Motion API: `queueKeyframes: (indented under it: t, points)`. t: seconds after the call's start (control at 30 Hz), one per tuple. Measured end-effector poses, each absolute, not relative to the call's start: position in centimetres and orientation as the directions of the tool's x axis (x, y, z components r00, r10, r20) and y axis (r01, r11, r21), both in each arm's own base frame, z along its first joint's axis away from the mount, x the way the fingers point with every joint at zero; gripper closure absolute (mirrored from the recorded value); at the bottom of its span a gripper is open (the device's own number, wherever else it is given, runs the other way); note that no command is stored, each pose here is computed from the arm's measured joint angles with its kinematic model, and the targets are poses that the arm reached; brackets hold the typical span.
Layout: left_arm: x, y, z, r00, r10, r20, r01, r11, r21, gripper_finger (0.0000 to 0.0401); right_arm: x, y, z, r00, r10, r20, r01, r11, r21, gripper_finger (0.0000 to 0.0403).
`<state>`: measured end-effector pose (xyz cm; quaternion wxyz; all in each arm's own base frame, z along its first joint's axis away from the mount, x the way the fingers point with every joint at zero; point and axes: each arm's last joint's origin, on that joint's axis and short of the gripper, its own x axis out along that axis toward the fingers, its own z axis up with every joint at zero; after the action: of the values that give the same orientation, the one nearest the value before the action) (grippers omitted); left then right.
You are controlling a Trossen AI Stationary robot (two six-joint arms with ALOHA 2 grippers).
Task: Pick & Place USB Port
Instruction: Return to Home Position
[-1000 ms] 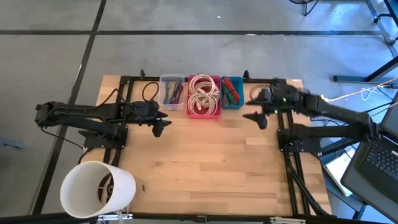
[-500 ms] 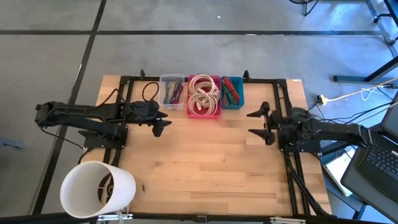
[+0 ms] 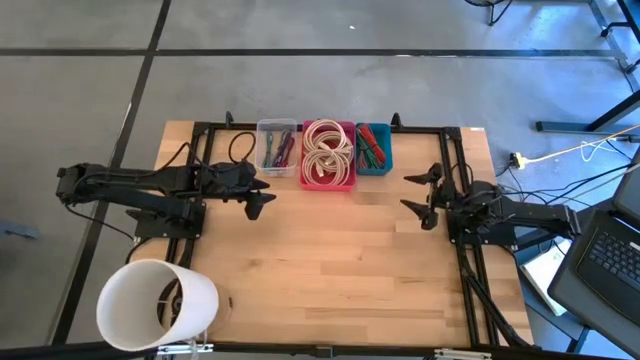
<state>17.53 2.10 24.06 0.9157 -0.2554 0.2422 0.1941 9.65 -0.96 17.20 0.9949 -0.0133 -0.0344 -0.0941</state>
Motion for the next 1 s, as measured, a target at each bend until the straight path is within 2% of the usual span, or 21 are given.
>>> queueKeyframes:
  t: [0.27,1.0]
  points:
    - [17.53,2.10,24.06,0.807,0.232,-0.543,-0.479,0.794,-0.374,0.0166,9.70,-0.40,17.08,0.989,-0.134,0.059,0.136,0.990,-0.024,0.0060]
    - [17.53,2.10,24.06,0.807,0.232,-0.543,-0.479,0.794,-0.374,0.0169,9.73,-0.38,17.04,0.990,-0.131,0.054,0.132,0.991,-0.025,0.0060]
